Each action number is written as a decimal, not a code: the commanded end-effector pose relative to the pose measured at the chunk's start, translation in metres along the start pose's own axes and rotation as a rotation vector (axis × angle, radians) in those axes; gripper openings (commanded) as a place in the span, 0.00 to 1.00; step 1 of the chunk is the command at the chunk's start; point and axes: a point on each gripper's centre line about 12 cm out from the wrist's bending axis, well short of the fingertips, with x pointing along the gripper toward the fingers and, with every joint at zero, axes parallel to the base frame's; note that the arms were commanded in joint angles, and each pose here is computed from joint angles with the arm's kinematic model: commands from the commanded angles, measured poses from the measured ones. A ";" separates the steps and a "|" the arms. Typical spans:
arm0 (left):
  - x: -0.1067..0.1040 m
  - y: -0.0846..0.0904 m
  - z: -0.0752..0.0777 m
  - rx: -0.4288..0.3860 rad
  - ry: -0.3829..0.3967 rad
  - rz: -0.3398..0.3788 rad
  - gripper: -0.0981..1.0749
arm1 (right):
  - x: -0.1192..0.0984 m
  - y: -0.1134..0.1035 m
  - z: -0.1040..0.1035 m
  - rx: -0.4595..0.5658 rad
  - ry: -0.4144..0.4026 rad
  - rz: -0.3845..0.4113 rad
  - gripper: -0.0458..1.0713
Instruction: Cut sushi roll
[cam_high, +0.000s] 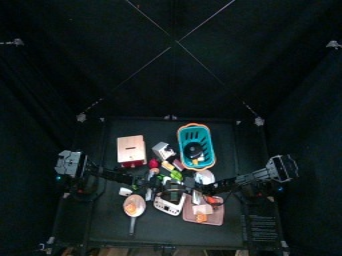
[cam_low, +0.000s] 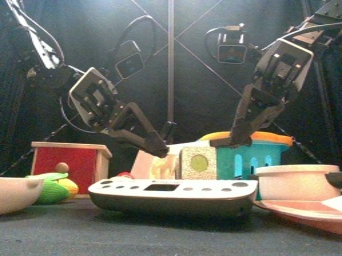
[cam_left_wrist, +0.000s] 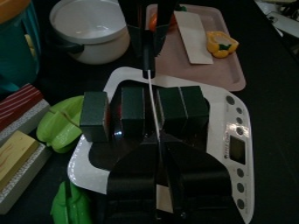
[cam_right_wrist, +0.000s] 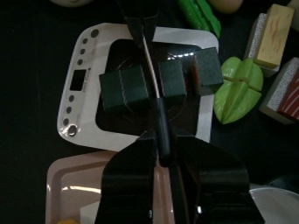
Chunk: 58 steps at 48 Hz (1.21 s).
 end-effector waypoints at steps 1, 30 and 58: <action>-0.002 -0.006 0.030 0.011 -0.099 -0.016 0.44 | -0.012 0.003 0.024 0.006 -0.075 0.021 0.49; 0.005 -0.027 0.023 0.028 -0.083 -0.068 0.44 | -0.012 0.022 0.010 -0.023 -0.043 0.067 0.49; 0.008 -0.026 0.019 0.026 -0.071 -0.067 0.44 | -0.005 0.020 -0.004 0.010 0.007 0.054 0.49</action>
